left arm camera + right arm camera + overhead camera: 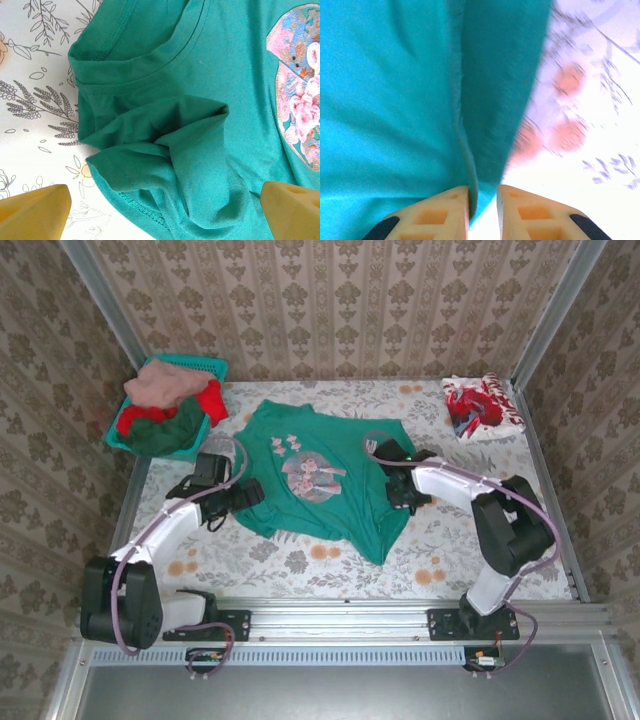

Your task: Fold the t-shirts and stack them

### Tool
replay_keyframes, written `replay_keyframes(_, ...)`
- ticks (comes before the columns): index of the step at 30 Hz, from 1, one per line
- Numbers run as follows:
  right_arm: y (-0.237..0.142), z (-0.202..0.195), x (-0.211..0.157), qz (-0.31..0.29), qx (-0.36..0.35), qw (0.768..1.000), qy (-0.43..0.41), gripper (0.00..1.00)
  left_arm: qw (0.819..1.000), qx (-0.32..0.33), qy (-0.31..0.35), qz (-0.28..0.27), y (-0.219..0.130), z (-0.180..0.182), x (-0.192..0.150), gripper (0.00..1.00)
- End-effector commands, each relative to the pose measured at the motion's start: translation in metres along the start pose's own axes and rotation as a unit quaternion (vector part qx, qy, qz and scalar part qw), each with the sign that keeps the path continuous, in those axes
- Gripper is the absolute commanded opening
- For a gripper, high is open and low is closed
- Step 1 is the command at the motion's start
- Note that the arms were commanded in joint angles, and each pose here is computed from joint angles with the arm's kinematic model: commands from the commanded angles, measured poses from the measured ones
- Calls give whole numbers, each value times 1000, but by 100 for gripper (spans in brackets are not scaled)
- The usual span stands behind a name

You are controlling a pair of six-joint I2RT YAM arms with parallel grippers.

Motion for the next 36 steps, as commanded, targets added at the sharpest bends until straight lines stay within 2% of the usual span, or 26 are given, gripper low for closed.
replay_keyframes(1,-16,-10,-8,-15,18,999,22,24,1000,12,-13,1,-1,7,-4,98)
replay_keyframes(4,-21,-1,3,-41,67,996,30,25,1000,9,-12,2,-1,6,-4,97)
replay_keyframes(10,-8,24,27,-32,134,990,28,29,1000,18,-18,13,-2,11,-12,93)
replay_keyframes(14,10,26,16,1,116,993,16,30,999,17,-26,23,1,15,-22,88)
replay_keyframes(17,23,9,1,29,69,997,27,31,999,17,-29,31,6,16,-28,84)
replay_keyframes(19,32,-11,-6,56,48,996,59,32,999,19,-29,41,10,17,-31,79)
replay_keyframes(21,37,-25,-5,60,53,993,85,32,998,20,-26,46,12,16,-32,63)
replay_keyframes(24,33,-34,8,46,56,993,92,33,999,12,-12,51,14,9,-32,45)
replay_keyframes(28,11,-31,33,16,47,996,76,33,998,11,10,65,17,-3,-34,37)
replay_keyframes(30,-12,-17,41,-18,41,998,47,34,997,23,10,71,17,-3,-39,29)
replay_keyframes(33,-41,15,51,-75,53,996,3,41,998,23,-9,65,20,3,-48,25)
replay_keyframes(36,-42,52,64,-98,114,988,-22,41,997,34,-20,69,30,9,-55,26)
Point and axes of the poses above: each hand's point on the last joint's axis, 136 mm out from that joint toward the fingers, its own y axis out along the fingers, its own z axis along the line the jaws close on, x = y × z, the point moved 7 cm from there along -y, back along the fingers, and after that the axes turned 2 degrees about -y, right-handed, at the moved point
